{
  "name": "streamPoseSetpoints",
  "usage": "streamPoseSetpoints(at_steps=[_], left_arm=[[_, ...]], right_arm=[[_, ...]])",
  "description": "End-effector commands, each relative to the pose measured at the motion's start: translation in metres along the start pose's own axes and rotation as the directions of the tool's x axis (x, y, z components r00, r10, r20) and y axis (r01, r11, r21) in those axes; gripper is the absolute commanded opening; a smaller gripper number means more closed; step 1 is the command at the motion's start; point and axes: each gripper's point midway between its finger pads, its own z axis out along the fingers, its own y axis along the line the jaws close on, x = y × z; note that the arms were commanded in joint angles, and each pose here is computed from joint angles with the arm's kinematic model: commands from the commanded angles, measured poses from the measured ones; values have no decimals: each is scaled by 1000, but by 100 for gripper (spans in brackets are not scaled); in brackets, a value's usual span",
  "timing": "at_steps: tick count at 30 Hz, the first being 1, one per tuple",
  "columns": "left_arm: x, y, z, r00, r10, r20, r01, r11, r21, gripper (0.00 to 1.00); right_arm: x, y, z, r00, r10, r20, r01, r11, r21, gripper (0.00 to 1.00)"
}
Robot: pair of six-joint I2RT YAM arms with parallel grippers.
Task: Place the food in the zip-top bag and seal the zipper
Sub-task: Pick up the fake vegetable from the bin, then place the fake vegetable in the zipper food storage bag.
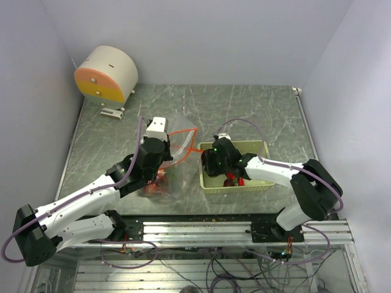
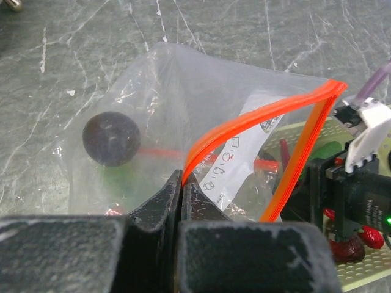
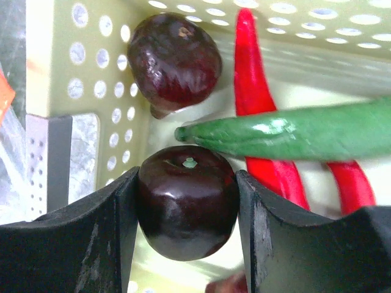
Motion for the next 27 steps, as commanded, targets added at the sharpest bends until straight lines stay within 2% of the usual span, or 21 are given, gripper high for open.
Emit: streamPoseSetpoints(at_steps=[1,5,8,12,15,21,24,27], left_arm=[[-3,1,3,1000,-17,15,17,1000,-11,7],[-1,0,5,1000,-15,9,15,1000,-11,7],[0,-3,6,1000,-10,0,10,1000,-6,7],[-1,-6,8,1000,-10,-4,10,1000,1,7],[-3,-8,9,1000,-14,-3,14,1000,7,7],[-4,-10,9,1000,-14,-3,14,1000,13,7],[-4,-13,10,1000,-17,-6,17,1000,23,7],[-6,-18,10,1000,-26,-8,26,999,44,7]], right_arm=[[-21,-8,-26,997,-13,74,10,999,33,27],[-61,6,-74,973,-26,228,37,998,-43,25],[-87,28,-115,940,-28,340,89,982,-166,25],[-109,70,-161,896,-12,444,197,906,-374,25],[-116,102,-184,881,14,474,265,813,-518,25],[-128,152,-202,874,93,478,322,624,-711,24],[-136,160,-190,873,127,471,304,613,-729,23],[-144,162,-173,872,169,459,259,637,-726,21]])
